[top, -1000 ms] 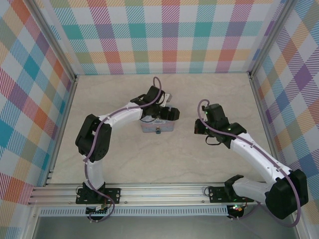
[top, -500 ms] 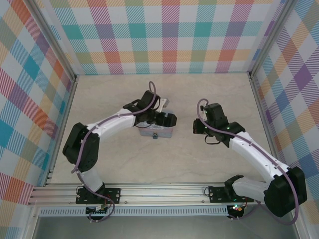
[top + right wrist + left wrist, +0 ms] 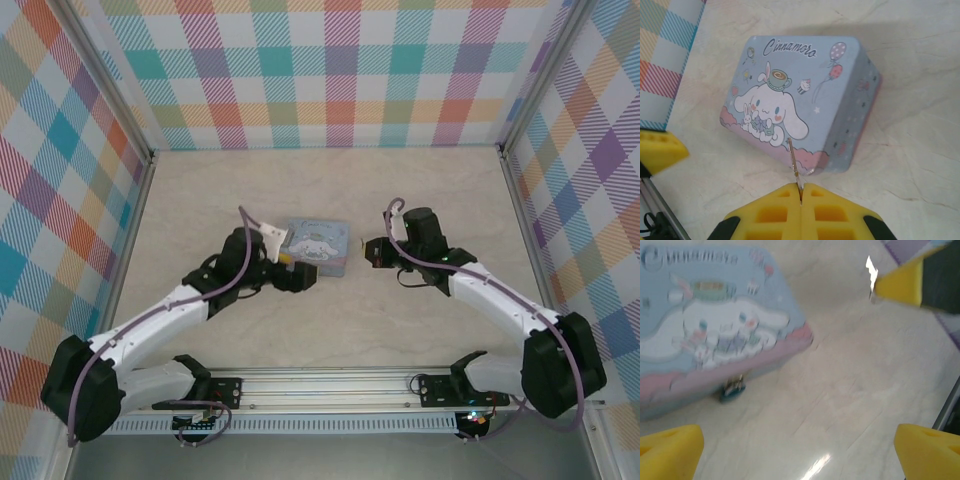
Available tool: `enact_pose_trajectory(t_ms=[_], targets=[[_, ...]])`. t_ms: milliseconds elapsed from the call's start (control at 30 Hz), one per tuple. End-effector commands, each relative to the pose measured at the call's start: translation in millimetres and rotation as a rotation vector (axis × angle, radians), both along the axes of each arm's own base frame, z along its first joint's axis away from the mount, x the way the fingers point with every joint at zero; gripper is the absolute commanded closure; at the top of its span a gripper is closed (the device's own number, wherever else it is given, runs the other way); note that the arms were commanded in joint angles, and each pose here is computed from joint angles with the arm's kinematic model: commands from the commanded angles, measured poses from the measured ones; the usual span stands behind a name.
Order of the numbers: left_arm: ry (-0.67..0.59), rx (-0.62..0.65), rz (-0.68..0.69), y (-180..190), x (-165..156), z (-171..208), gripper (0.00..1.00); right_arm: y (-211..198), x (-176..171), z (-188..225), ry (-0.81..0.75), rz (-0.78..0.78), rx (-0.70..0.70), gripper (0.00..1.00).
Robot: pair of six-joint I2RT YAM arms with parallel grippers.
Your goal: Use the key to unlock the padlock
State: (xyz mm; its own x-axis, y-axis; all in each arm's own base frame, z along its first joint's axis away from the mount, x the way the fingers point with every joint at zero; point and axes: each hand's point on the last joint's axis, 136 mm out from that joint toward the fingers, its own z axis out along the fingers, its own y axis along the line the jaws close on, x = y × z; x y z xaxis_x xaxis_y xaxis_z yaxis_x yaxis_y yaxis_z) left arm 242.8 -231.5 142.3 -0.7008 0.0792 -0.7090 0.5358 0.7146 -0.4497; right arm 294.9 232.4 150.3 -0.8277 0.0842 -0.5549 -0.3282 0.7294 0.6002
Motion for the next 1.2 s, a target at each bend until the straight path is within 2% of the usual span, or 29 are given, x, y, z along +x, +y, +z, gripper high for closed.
enact_pose_trajectory(t_ms=[0,167,700,1167], targets=[[-0.143,-0.085,-0.031,-4.4,2.5,12.5,0.02,25.7,7.3,13.2,-0.039,0.056,0.08,0.99],[-0.194,-0.042,-0.021,4.6,1.4,-7.7,0.03,38.3,19.3,1.4,-0.014,0.049,0.061,0.99],[-0.089,-0.031,-0.021,-8.5,14.7,-50.5,0.05,68.1,48.9,-24.7,0.064,0.072,0.074,0.99],[-0.058,-0.067,0.0,-8.3,51.9,-63.5,0.07,51.4,32.5,-78.6,0.241,0.0,-0.012,1.0]])
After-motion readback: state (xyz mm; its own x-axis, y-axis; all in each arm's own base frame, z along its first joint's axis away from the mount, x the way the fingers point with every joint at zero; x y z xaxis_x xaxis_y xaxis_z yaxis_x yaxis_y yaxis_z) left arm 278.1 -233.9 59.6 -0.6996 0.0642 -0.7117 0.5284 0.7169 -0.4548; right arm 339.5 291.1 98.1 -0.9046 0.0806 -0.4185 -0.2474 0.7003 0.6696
